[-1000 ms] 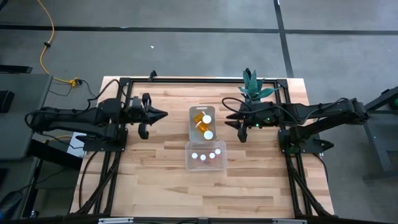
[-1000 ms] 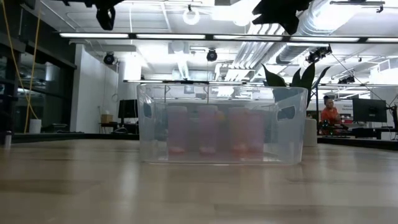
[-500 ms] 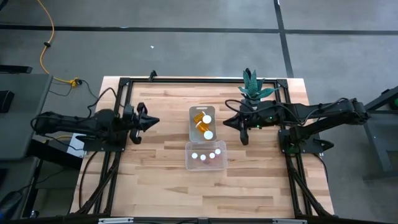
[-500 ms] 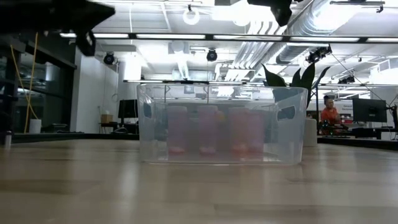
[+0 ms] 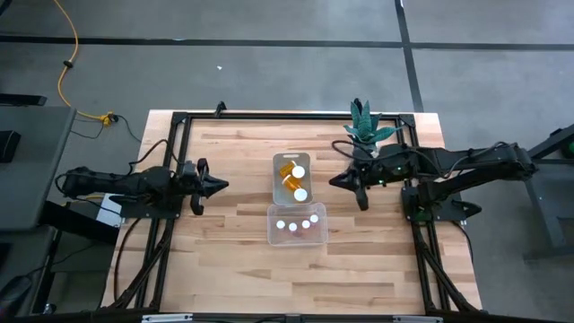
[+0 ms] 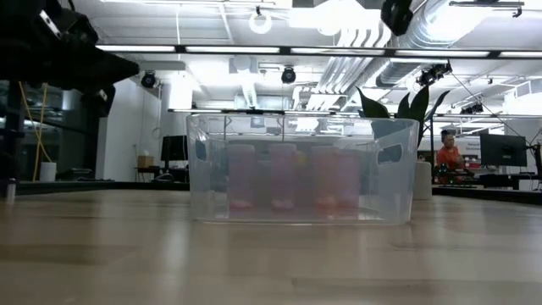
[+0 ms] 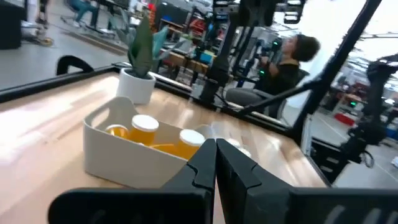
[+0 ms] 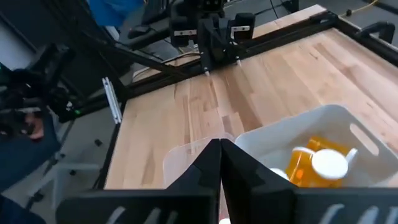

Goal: Pick and place medicine bottles into bin by pill shape (circle, oval)
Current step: Return to Home Position

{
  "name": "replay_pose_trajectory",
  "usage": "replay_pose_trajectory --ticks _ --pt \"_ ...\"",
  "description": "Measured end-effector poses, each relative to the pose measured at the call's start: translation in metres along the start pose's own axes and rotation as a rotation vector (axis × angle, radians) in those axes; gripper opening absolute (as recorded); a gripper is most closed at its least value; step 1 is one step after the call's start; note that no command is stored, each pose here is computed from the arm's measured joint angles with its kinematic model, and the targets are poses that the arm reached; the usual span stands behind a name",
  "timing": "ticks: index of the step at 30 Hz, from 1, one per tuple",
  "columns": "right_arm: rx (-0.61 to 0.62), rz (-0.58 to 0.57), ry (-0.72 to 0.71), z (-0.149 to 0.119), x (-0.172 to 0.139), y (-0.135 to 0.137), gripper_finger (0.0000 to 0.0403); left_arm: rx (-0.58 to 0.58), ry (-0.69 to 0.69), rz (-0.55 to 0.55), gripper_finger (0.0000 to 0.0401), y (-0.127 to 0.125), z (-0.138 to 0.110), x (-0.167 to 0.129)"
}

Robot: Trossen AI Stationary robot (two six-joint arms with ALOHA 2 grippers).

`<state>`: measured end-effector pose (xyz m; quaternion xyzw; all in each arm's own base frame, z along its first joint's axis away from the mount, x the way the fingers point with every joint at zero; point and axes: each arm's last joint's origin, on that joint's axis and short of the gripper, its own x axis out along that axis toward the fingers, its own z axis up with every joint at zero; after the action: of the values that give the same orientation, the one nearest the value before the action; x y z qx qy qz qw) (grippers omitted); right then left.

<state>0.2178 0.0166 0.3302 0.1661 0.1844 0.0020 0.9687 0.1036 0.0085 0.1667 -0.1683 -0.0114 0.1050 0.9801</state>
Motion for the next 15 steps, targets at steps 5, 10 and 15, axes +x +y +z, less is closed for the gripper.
replay_pose_trajectory --ticks 5,10,15 --pt "0.032 0.018 -0.017 -0.014 -0.020 0.000 0.0000 -0.015 -0.004 -0.024 0.0000 0.000 0.000 -0.004" --pt "0.093 0.008 -0.104 -0.049 -0.039 -0.010 0.0000 -0.019 -0.018 -0.023 0.0000 0.000 0.002 -0.005" --pt "0.139 0.035 -0.207 -0.078 -0.061 -0.023 0.0000 -0.002 -0.015 -0.023 0.0000 0.000 0.001 -0.005"
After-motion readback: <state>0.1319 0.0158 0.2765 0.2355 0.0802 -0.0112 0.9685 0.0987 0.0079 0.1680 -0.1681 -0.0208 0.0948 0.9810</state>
